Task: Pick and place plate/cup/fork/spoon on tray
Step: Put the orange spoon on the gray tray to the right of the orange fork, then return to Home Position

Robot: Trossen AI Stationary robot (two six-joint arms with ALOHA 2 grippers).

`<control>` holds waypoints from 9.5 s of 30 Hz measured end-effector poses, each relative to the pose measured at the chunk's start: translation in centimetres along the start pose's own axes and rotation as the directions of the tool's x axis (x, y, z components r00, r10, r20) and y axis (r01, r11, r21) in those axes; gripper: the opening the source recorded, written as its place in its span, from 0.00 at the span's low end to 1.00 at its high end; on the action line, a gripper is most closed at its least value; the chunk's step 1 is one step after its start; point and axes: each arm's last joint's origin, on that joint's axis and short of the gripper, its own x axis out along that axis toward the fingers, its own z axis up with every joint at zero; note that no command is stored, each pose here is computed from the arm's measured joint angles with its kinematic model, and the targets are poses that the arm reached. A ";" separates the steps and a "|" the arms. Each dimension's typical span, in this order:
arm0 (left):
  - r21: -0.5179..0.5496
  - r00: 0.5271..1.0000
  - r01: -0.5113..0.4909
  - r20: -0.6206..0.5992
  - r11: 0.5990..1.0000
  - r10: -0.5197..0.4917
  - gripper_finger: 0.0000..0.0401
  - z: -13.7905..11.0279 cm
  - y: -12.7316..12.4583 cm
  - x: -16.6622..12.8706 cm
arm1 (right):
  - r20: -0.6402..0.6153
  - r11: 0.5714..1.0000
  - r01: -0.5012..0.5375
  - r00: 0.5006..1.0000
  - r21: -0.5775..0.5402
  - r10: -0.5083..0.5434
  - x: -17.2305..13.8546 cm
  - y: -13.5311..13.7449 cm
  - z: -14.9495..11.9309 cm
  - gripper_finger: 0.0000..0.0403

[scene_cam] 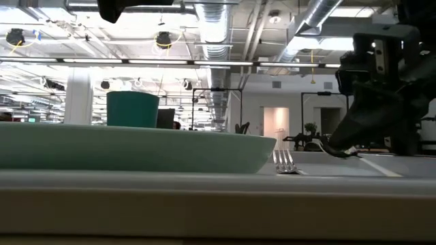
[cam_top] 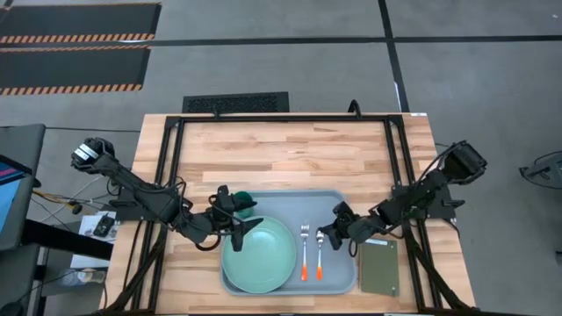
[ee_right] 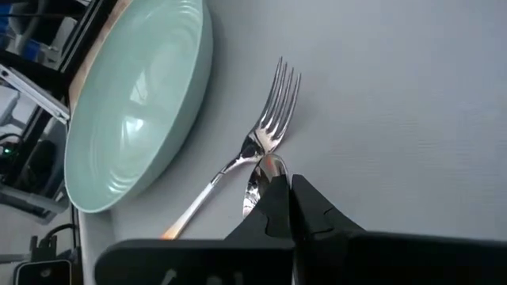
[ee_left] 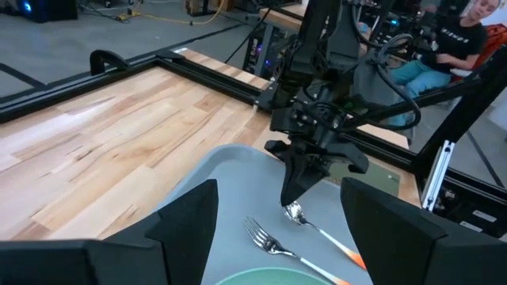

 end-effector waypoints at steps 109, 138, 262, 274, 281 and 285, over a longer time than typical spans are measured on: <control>0.054 0.839 0.526 0.129 0.849 -0.529 0.63 -8.3 17.1 -8.3 | 0.446 0.677 -0.265 0.582 -0.686 0.680 -15.0 -6.6 7.4 0.37; 0.165 0.893 0.396 0.157 0.903 -0.421 0.63 -7.8 18.9 -7.3 | 0.392 0.715 -0.066 0.800 -0.696 0.455 -12.8 -8.6 6.7 0.37; 0.166 0.919 0.323 0.181 0.932 -0.350 0.63 -7.7 19.4 -7.1 | 0.389 0.681 -0.032 0.801 -0.731 0.455 -12.8 -8.6 6.7 0.35; 0.165 0.928 0.317 0.152 0.934 -0.341 0.63 -7.9 19.4 -6.8 | 0.389 0.681 -0.032 0.801 -0.731 0.456 -12.8 -8.6 6.7 0.35; 0.165 0.928 0.317 0.152 0.934 -0.341 0.63 -7.9 19.4 -6.8 | 0.389 0.681 -0.032 0.801 -0.731 0.455 -12.8 -8.6 6.7 0.35; 0.165 0.928 0.317 0.152 0.934 -0.341 0.63 -7.9 19.4 -6.8 | 0.389 0.681 -0.032 0.801 -0.731 0.455 -12.8 -8.6 6.7 0.36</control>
